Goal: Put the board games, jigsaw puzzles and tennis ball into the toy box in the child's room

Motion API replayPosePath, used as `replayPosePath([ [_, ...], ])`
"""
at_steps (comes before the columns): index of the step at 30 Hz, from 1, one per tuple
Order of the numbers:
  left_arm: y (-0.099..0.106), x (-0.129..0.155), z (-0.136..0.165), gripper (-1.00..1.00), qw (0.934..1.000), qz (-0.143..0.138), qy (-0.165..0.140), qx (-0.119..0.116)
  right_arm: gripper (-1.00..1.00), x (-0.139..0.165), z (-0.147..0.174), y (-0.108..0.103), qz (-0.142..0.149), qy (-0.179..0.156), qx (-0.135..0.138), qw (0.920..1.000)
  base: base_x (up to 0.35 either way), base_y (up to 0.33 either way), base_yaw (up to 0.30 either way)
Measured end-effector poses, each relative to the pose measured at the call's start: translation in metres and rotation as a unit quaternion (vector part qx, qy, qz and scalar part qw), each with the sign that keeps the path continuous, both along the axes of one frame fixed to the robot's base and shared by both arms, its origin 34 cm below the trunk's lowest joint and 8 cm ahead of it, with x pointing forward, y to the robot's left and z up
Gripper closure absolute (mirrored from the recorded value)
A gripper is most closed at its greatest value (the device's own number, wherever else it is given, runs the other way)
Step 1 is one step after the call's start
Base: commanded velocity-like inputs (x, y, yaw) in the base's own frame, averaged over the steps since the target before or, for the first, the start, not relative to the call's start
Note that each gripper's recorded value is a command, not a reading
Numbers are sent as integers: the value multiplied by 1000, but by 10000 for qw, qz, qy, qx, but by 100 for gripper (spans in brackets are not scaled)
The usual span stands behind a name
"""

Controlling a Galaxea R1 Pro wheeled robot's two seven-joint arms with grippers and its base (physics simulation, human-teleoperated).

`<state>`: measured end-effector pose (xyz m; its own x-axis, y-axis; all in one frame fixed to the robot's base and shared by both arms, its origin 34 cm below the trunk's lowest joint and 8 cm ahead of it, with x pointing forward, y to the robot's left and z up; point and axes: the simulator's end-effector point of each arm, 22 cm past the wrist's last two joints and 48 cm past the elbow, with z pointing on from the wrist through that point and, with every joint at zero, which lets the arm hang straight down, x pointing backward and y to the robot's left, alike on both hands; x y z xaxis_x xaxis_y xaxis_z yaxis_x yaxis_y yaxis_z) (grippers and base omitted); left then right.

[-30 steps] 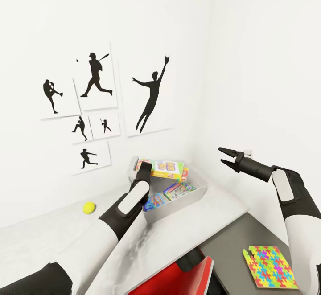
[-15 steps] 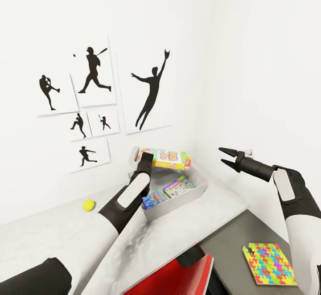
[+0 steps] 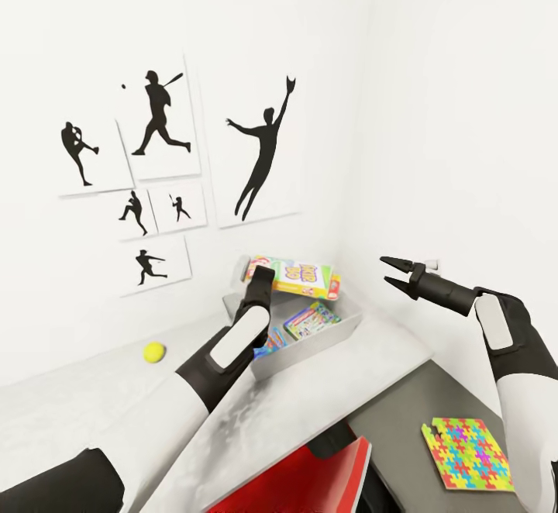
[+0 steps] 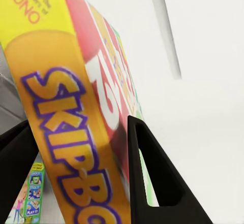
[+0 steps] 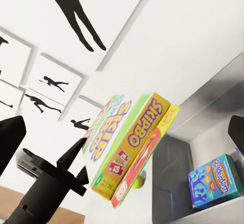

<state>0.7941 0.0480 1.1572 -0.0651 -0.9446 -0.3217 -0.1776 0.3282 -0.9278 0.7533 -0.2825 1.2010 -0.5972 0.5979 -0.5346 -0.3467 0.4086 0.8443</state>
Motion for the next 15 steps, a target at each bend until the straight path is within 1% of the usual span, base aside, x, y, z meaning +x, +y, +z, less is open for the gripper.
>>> replayPosePath([
  [9, -1, 1, -13, 100, 9999, -3, 116, -9, -100, 3, -10, 0, 1, 77, -4, 10000, 0, 0, 0],
  [15, -1, 2, -22, 100, 9997, 12, 231, -92, -100, 5, -16, -1, -3, 124, -2, 9999, 0, 0, 0],
])
